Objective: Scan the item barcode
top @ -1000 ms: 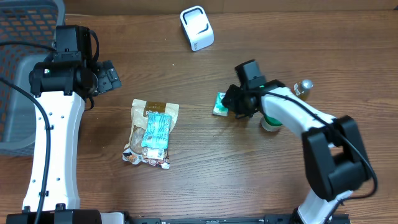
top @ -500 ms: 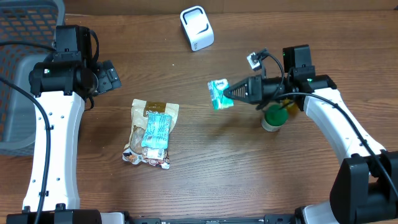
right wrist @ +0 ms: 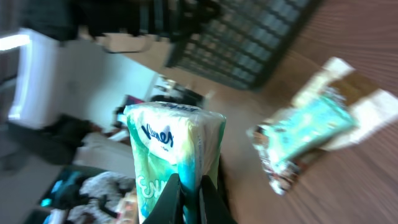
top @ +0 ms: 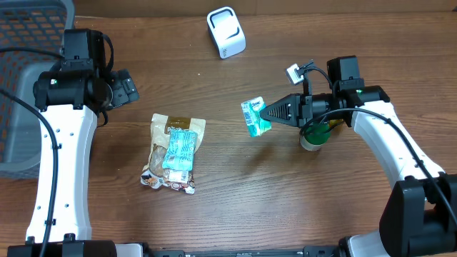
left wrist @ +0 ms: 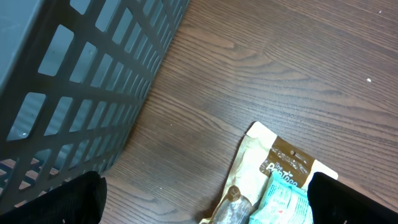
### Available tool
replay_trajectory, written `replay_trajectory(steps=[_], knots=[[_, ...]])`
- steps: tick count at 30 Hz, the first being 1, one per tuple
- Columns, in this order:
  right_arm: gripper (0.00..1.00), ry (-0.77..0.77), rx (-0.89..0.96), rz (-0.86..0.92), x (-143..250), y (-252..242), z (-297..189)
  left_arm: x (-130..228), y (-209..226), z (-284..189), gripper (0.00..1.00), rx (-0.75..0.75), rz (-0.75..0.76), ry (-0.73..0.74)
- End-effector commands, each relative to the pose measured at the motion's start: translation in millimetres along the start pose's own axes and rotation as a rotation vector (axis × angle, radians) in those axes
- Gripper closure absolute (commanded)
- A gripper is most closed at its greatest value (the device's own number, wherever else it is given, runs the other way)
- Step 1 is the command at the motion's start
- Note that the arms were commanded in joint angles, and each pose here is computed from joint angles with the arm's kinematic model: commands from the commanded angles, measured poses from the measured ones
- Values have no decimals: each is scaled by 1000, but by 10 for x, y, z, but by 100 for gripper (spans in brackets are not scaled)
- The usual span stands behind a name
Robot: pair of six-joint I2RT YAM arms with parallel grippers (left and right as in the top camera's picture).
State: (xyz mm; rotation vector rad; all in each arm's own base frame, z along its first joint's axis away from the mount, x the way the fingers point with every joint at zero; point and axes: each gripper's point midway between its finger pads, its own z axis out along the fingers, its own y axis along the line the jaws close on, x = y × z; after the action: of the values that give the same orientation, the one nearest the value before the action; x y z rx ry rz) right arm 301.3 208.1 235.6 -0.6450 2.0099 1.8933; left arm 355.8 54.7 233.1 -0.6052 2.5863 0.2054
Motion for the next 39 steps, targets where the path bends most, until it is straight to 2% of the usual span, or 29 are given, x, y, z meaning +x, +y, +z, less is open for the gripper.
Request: replay_trajectory(steps=[1,7,12,17,23,30,39], knots=[[96,54,275,39,98,-401,7,-47,21,-41,1,-7,7,-21],[96,106,760,216,322,-1057,-155,-48,24,-40,0,-7,6,-21],[96,153,948,193,430,-1204,-71,-48,24,-40,0,-7,6,-21],[96,126,1125,138,401,-1290,49,-48,24,-40,1,-7,6,-21],[96,93,1147,90,201,-1151,144,-48,24,-40,0,-7,6,-22],[96,27,1127,48,-327,-572,148,-47,21,-41,0,-7,7,-21],[96,-138,1259,-73,-948,-6,-163,-48,24,-40,0,-7,6,-21]])
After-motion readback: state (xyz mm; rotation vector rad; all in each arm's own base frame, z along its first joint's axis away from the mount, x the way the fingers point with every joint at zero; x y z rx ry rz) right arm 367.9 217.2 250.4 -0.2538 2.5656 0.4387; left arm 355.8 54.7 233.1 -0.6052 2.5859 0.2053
